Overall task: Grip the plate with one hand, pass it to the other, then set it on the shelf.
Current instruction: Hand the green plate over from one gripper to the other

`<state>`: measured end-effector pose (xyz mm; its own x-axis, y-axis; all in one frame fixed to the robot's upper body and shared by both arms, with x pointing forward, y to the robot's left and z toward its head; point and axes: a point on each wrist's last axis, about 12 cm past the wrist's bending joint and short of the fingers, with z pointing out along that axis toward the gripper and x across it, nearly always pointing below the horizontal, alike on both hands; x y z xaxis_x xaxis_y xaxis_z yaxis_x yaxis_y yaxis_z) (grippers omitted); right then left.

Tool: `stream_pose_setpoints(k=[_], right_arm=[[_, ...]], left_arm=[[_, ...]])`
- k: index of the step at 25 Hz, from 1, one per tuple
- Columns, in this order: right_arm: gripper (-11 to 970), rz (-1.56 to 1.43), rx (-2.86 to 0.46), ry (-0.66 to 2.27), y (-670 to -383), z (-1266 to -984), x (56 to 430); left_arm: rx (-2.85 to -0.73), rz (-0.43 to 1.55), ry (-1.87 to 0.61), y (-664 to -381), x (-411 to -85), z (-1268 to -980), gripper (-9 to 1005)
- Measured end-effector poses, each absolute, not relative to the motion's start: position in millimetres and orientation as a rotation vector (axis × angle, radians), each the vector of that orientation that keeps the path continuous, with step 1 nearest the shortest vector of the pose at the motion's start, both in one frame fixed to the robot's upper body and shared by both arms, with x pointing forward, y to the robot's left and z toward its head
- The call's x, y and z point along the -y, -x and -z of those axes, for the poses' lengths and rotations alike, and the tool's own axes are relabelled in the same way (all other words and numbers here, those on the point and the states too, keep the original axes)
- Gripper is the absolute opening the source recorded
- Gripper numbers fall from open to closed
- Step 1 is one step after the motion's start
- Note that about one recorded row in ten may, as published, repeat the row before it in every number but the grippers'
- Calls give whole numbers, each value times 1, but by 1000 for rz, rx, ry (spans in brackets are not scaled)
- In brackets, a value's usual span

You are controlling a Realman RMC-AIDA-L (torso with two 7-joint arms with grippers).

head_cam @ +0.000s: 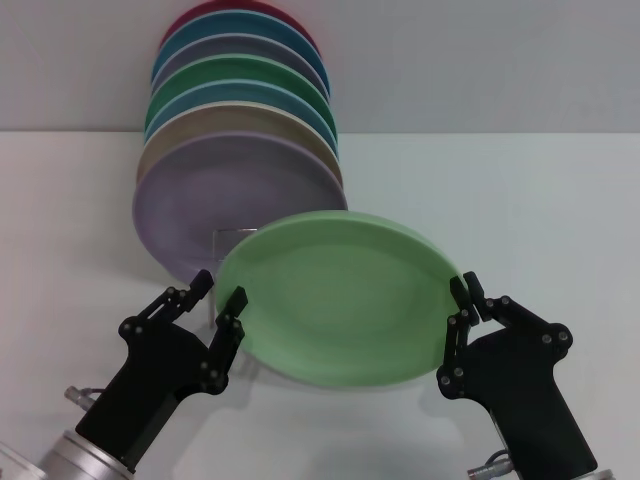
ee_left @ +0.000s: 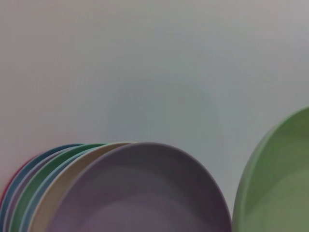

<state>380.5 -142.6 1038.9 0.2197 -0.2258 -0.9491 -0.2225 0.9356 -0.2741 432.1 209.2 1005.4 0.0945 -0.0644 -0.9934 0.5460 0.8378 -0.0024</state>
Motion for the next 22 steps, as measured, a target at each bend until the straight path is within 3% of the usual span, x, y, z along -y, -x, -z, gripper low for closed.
stream_pose_setpoints(k=[7, 14, 22], right_arm=[[17, 2, -1357, 394, -381, -1039, 142], [18, 3, -1357, 395, -381, -1039, 143], [18, 8, -1359, 398, -381, -1038, 143]], left_arm=[[-1421, 475, -425, -434, -208, -1005, 374], [-1420, 477, -424, -434, -207, -1005, 269], [-1414, 478, -424, -433, -208, -1006, 241]])
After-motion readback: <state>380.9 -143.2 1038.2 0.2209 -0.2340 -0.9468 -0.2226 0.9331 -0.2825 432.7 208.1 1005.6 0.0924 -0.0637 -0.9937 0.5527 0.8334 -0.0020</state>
